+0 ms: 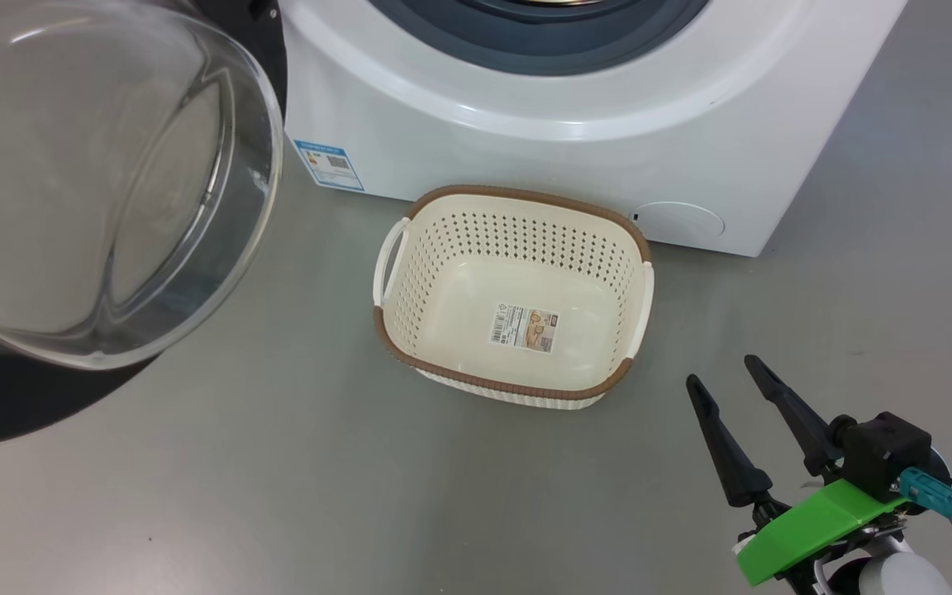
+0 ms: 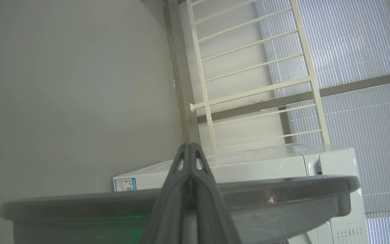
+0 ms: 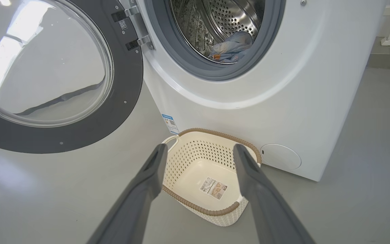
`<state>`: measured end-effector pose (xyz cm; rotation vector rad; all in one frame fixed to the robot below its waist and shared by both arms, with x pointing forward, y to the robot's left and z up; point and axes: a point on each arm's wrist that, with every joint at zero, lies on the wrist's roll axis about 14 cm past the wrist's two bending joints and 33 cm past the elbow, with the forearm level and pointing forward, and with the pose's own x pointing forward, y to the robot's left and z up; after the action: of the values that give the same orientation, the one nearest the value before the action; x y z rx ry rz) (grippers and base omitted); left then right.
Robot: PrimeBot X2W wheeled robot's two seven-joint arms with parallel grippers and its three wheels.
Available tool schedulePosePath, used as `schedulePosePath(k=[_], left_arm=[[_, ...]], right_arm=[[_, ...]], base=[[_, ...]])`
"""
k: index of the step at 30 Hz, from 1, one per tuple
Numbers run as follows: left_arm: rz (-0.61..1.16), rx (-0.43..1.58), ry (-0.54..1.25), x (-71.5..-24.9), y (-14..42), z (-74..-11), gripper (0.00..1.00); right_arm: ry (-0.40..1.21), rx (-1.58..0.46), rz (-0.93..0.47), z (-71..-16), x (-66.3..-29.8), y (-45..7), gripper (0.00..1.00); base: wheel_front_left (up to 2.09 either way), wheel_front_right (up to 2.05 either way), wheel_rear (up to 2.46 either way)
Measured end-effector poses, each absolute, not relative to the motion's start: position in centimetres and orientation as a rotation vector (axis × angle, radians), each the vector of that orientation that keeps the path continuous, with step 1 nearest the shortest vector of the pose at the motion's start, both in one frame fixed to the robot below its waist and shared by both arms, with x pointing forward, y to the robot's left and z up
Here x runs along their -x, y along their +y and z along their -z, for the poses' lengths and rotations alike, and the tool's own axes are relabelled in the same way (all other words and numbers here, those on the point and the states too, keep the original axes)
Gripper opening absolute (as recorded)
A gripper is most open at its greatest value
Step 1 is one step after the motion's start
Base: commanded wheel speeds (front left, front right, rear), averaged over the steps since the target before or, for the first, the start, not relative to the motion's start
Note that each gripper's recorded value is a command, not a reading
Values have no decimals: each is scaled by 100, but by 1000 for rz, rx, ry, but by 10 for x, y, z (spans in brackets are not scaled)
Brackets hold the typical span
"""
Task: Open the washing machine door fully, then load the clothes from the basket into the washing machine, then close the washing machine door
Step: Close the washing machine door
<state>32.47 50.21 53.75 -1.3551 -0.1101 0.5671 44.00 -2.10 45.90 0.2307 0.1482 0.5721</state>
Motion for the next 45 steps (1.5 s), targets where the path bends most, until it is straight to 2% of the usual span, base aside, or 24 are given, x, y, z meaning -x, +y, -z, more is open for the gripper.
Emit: schedulePosePath(k=[16,32,45], left_arm=[[-310,1482,92,-332,444,-542,0],[165,1504,382,-313,331,-570,0],[433,1574,425,-325,249,-573,0]], right_arm=[[151,-233,-590,-459,-441,-16,100],[136,-246,-578,-465,-434,-17,100],[125,-292,-508,-466,-429,-36,100]], base=[[0,0,0],[0,0,0],[0,0,0]])
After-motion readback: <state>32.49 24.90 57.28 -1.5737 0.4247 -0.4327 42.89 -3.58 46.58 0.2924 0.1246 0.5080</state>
